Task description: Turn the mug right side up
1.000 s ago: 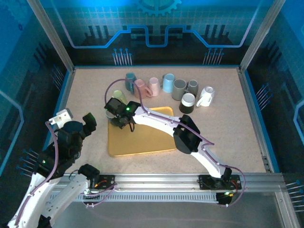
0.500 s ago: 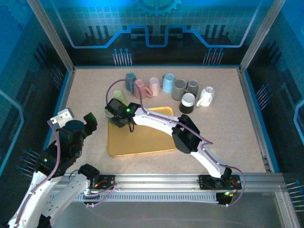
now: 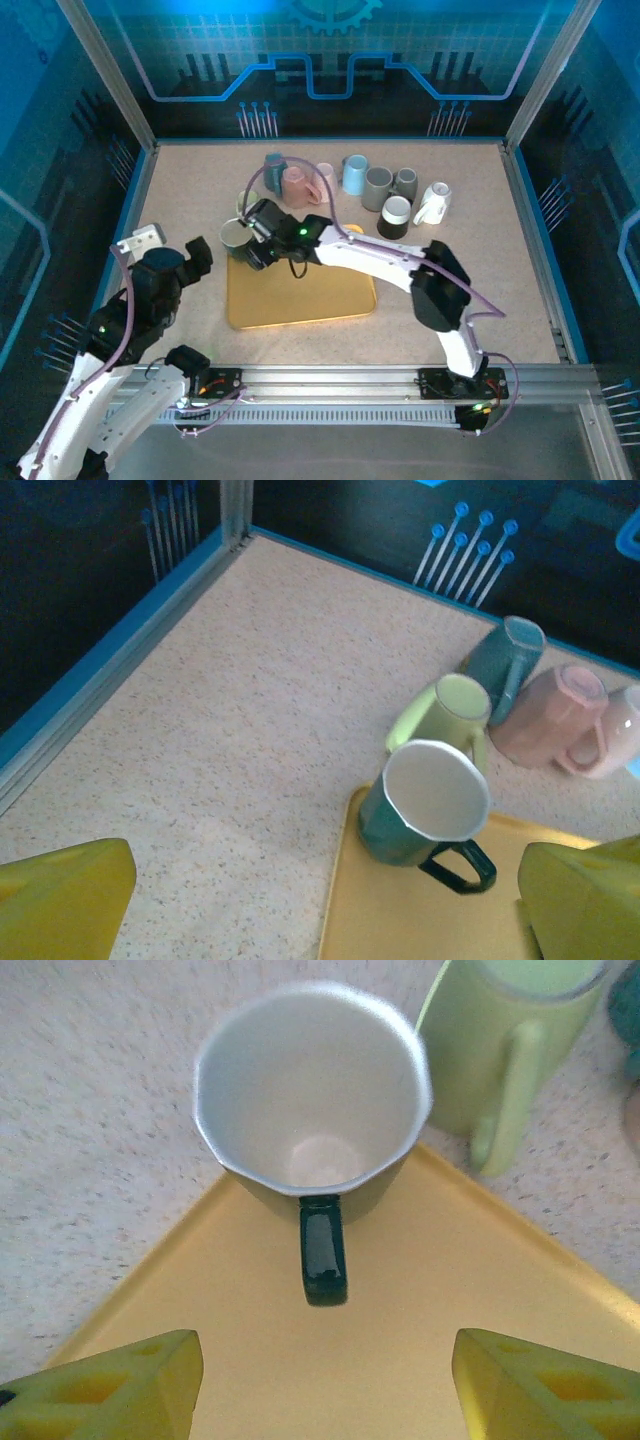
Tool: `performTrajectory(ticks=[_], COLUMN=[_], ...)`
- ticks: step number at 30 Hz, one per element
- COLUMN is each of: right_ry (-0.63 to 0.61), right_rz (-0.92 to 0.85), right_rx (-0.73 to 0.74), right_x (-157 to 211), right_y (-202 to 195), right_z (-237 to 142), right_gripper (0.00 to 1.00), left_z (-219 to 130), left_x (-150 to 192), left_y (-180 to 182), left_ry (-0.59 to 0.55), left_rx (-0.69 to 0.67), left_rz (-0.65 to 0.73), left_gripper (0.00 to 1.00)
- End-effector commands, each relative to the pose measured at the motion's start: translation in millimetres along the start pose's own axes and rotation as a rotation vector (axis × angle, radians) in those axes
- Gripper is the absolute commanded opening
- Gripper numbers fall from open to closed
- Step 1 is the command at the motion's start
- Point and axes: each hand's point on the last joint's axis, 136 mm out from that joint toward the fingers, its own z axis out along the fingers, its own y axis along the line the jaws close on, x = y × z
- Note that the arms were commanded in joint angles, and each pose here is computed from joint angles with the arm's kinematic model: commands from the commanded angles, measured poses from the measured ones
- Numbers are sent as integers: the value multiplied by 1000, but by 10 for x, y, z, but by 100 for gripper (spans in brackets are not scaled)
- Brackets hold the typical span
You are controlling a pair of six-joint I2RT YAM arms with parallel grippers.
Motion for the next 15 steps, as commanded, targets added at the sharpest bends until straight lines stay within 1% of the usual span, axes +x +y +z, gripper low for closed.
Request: performTrajectory(ticks=[1, 4, 6, 11, 15], right_ry=[-72, -96, -102, -95, -86], right_rz=[61, 110, 131, 220, 270], right_rx=[-53, -47, -17, 48, 109], right_x=[-145, -87, -29, 102, 148], right_y=[-175, -396, -586, -1111, -1450], right_z=[-341, -562, -678, -834, -858], right_gripper=[67, 65, 64, 60, 58], left_z=[47, 96, 137, 198, 308], left_x=[53, 153, 213, 256, 238], left_y=[-260, -453, -555, -740, -923], left_ry=[68, 150, 196, 250, 284], left_rx=[101, 161, 186, 222, 218], left_rz=[52, 87, 106, 130, 121], left_gripper=[99, 99, 99, 99, 99])
